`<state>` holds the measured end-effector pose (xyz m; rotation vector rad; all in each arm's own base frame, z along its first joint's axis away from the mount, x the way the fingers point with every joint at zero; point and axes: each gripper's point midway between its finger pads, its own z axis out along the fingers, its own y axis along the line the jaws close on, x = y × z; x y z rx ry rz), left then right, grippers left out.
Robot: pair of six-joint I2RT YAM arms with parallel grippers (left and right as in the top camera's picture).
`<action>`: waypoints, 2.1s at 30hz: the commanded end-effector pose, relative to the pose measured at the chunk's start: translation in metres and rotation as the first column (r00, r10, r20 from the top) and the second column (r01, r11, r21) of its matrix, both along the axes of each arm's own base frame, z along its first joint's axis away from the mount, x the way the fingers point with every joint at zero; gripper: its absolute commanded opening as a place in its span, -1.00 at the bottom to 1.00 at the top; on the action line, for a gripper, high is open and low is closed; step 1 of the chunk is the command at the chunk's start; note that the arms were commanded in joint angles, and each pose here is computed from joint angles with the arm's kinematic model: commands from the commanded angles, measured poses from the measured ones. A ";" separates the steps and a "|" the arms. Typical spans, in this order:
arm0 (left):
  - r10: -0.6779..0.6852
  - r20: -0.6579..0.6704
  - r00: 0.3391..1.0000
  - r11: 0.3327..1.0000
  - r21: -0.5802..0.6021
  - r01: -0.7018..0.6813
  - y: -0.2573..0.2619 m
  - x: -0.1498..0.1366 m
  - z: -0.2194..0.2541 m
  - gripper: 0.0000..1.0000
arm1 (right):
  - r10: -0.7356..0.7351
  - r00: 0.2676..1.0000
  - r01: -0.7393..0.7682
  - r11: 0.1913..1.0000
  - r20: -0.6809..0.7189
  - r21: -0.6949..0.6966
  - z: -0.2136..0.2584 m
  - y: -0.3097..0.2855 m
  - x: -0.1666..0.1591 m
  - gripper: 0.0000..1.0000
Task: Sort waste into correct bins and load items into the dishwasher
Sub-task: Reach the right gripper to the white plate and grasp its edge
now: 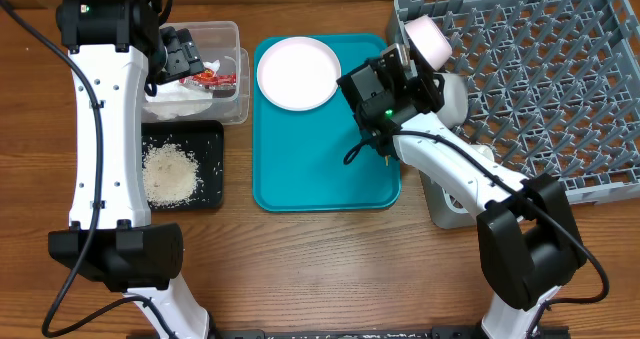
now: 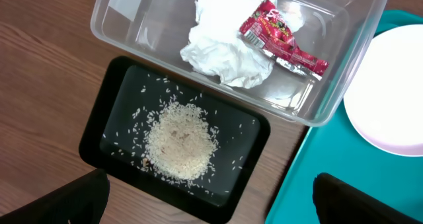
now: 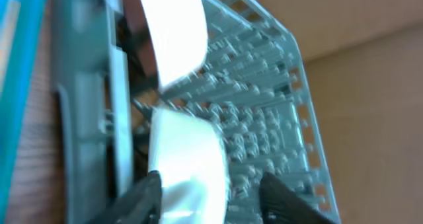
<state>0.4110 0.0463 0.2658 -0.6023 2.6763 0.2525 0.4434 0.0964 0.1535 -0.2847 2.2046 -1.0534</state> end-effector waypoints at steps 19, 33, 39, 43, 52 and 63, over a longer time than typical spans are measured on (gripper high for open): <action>0.011 0.000 1.000 1.000 -0.003 -0.011 0.002 0.002 -0.001 0.99 | 0.682 0.686 -0.325 -0.026 0.255 0.945 0.076 0.235 -0.002 1.00; 0.011 0.000 1.000 1.000 -0.003 -0.011 0.002 0.002 -0.001 1.00 | 0.025 0.994 0.087 0.382 -0.104 0.920 -0.074 0.172 0.049 0.41; 0.011 0.000 1.000 1.000 -0.003 -0.011 0.002 0.002 -0.001 1.00 | -0.045 0.987 0.163 0.368 -0.157 0.915 -0.111 0.173 0.048 -0.06; 0.011 0.000 1.000 1.000 -0.003 -0.011 0.002 0.002 -0.001 1.00 | -0.074 0.980 0.198 0.356 -0.183 0.913 -0.134 0.173 0.050 -0.09; 0.011 0.000 1.000 1.000 -0.003 -0.011 0.002 0.002 -0.001 1.00 | -0.112 0.980 0.195 0.358 -0.166 0.913 -0.138 0.169 0.054 -0.40; 0.011 0.000 1.000 1.000 -0.003 -0.011 0.002 0.002 -0.001 0.99 | -0.177 0.855 0.512 0.440 -0.488 0.738 -0.155 0.133 -0.016 -0.78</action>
